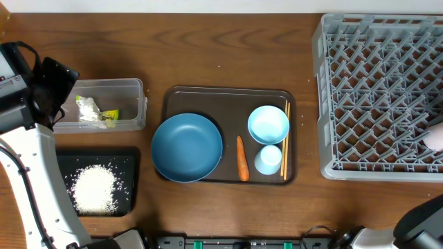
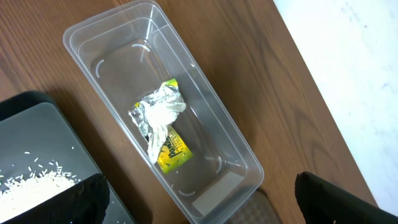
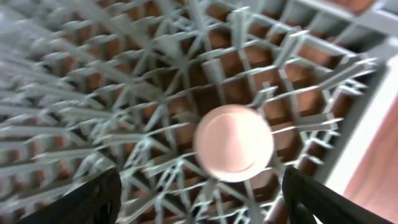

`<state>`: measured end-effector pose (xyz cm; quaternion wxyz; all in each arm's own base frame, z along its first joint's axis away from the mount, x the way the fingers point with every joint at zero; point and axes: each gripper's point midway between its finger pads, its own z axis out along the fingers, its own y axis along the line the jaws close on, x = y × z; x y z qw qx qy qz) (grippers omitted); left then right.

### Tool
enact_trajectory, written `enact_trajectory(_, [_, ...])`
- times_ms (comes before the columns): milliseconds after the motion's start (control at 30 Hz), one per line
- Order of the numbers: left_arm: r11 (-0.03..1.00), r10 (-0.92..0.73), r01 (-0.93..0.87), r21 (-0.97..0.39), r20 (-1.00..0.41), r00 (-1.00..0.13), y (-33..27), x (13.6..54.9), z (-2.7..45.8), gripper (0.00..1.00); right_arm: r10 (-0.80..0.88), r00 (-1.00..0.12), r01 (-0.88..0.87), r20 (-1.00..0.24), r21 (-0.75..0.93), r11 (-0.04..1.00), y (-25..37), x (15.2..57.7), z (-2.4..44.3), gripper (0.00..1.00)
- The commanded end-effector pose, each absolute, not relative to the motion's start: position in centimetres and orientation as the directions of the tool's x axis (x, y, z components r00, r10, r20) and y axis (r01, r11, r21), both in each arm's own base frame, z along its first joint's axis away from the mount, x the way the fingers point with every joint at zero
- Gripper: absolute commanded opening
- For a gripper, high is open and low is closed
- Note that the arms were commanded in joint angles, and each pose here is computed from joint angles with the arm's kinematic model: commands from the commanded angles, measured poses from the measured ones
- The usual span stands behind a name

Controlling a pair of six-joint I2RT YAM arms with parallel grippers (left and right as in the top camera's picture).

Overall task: Sort waste into correct bins and load items into the dishwasher rack
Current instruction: 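Carry the cup with the right gripper into the dish rack, release, then move the right gripper to the second white cup and grasp it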

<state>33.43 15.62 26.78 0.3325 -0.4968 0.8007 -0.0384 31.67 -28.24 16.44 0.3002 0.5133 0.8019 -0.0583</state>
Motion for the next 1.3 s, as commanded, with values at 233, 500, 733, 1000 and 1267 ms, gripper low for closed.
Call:
enact_trajectory(233, [0.492,-0.824,-0.780,-0.387,-0.495,-0.275,15.8,33.3,26.6,0.98,0.696,-0.481,0.256,-0.533,0.674,0.693,-10.9,38.7,28.8,0.78])
enact_trajectory(500, [0.492,-0.824,-0.779,-0.387,-0.495,-0.275,15.8,33.3,26.6,0.98,0.353,-0.817,0.095,-0.455,0.499,0.861,5.2,36.8,23.5,0.77])
enact_trajectory(733, [0.492,-0.824,-0.779,-0.387,-0.495,-0.275,15.8,33.3,26.6,0.98,0.107,-0.925,0.039,-0.365,0.189,0.981,12.1,31.9,18.6,0.99])
enact_trajectory(1000, [0.492,-0.824,-0.779,-0.387,-0.495,-0.275,15.8,33.3,26.6,0.98,-0.031,-0.979,-0.046,-0.200,0.069,0.997,16.1,28.8,13.8,0.99])
enact_trajectory(1267, [0.492,-0.824,-0.779,-0.387,-0.495,-0.275,15.8,33.3,26.6,0.98,-0.064,-0.998,-0.064,-0.015,-0.011,0.998,16.8,27.0,8.9,0.99])
